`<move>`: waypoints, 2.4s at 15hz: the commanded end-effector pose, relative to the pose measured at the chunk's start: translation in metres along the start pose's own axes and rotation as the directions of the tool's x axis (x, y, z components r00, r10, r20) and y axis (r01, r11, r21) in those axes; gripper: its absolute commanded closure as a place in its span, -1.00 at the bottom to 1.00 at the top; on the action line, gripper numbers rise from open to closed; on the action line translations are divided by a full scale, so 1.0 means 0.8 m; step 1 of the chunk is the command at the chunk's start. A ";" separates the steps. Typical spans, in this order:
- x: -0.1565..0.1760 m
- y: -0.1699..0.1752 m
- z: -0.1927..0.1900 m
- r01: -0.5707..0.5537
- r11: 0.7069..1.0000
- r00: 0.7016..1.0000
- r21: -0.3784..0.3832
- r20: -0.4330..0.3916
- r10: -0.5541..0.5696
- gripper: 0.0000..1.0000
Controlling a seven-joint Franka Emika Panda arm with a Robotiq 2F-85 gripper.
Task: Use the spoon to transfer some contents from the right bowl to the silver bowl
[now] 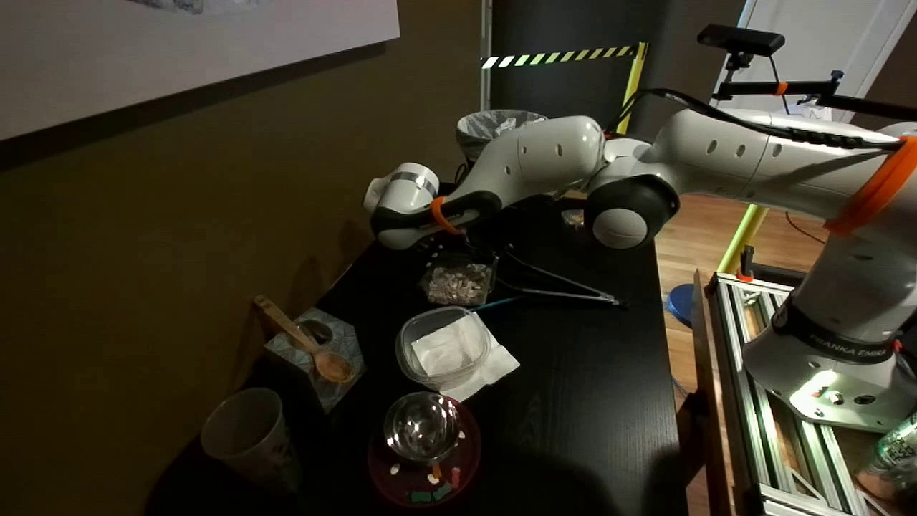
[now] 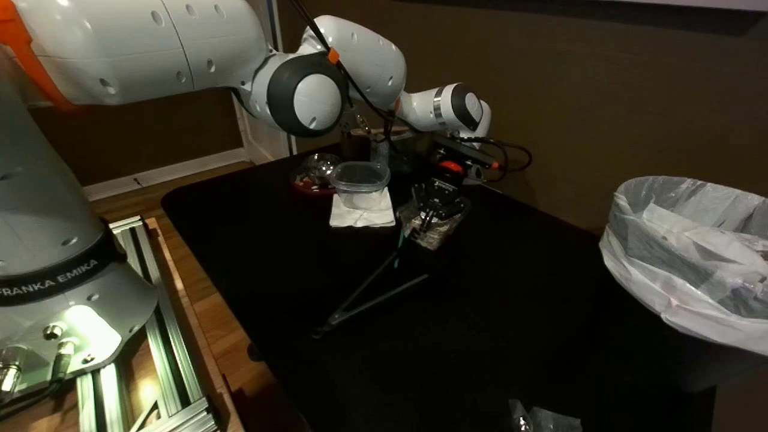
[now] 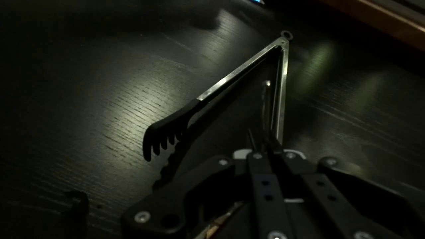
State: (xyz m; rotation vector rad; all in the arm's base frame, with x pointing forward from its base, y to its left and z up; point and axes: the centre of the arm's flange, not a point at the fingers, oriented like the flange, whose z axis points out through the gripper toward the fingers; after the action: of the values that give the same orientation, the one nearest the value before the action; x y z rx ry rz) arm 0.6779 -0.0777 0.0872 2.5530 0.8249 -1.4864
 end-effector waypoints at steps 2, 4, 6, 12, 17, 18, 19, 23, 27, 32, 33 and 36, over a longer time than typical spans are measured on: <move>0.059 0.036 -0.054 0.113 0.988 0.990 0.102 0.077 -0.121 0.98; 0.056 0.030 -0.051 0.147 0.980 0.983 0.133 0.090 -0.159 0.98; 0.053 0.025 -0.048 0.187 0.969 0.975 0.161 0.093 -0.203 0.98; 0.053 0.016 -0.042 0.232 0.956 0.963 0.180 0.097 -0.252 0.98; 0.059 0.003 -0.042 0.289 0.935 0.941 0.207 0.121 -0.317 0.98; 0.059 0.000 -0.042 0.304 0.929 0.936 0.212 0.118 -0.333 0.98; 0.058 -0.002 -0.044 0.328 0.918 0.926 0.221 0.115 -0.359 0.98; 0.056 -0.004 -0.041 0.416 0.872 0.888 0.260 0.092 -0.451 0.98; 0.054 -0.003 -0.032 0.473 0.827 0.859 0.303 0.050 -0.510 0.98; 0.042 0.005 -0.028 0.519 0.791 0.844 0.323 -0.047 -0.535 0.98; 0.039 0.008 -0.028 0.529 0.783 0.839 0.327 -0.065 -0.540 0.98; 0.027 0.017 -0.030 0.560 0.757 0.823 0.336 -0.120 -0.556 0.98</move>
State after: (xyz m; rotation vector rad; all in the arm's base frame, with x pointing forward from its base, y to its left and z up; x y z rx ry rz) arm 0.6369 -0.0643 0.0782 2.6245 1.5016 -1.9290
